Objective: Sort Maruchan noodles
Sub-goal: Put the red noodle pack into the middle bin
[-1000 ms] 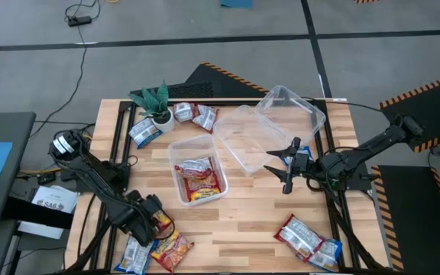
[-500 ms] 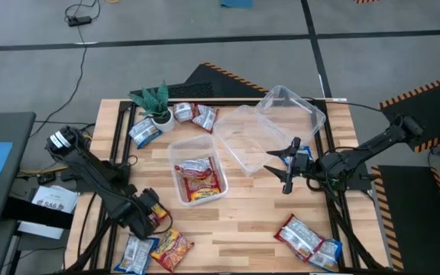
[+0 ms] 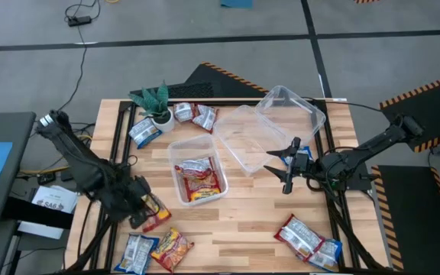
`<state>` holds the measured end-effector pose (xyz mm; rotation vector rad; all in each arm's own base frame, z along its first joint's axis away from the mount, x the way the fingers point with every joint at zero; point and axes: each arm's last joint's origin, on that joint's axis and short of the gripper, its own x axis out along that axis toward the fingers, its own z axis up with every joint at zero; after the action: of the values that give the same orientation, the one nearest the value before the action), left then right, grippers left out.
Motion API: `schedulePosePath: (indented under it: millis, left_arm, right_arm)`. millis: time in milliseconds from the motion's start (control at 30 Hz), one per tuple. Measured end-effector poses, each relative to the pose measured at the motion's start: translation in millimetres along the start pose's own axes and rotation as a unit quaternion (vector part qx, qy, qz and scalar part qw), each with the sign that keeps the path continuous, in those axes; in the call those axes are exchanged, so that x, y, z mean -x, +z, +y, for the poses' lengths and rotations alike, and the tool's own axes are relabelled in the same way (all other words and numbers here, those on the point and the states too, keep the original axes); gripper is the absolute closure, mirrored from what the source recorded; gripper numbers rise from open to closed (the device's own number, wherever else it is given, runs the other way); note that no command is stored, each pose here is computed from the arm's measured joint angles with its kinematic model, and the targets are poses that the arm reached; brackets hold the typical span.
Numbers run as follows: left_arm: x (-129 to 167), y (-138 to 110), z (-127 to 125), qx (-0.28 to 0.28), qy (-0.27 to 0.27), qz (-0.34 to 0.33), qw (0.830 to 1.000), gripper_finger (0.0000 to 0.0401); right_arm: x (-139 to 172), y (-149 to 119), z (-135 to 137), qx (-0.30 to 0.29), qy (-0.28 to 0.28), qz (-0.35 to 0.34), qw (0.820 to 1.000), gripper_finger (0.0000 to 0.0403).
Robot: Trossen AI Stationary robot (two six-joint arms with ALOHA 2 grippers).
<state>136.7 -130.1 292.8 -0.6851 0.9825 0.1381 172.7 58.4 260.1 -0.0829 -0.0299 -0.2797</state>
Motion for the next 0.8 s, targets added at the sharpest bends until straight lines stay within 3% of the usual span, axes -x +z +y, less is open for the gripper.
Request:
schedulePosePath:
  millis: [133, 333, 500, 667, 800]
  left_arm:
    - [33, 17, -14, -0.052, -0.057, -0.081, 0.994, 0.0401]
    - [59, 45, -19, -0.148, -0.01, -0.199, 0.969, 0.0401]
    - [59, 70, -9, -0.197, 0.049, -0.226, 0.953, 0.0401]
    - [55, 91, -1, -0.219, 0.063, -0.224, 0.947, 0.0401]
    - [54, 112, 3, -0.249, 0.083, -0.258, 0.93, 0.0401]
  right_arm:
    - [0, 0, 0, 0.0, 0.0, 0.0, 1.0, 0.0155]
    - [0, 0, 0, 0.0, 0.0, 0.0, 1.0, 0.0155]
    - [0, 0, 0, 0.0, 0.0, 0.0, 1.0, 0.0155]
    - [0, 0, 0, 0.001, 0.0, 0.0, 1.0, 0.0155]
    - [0, 0, 0, 0.008, 0.0, 0.0, 1.0, 0.0155]
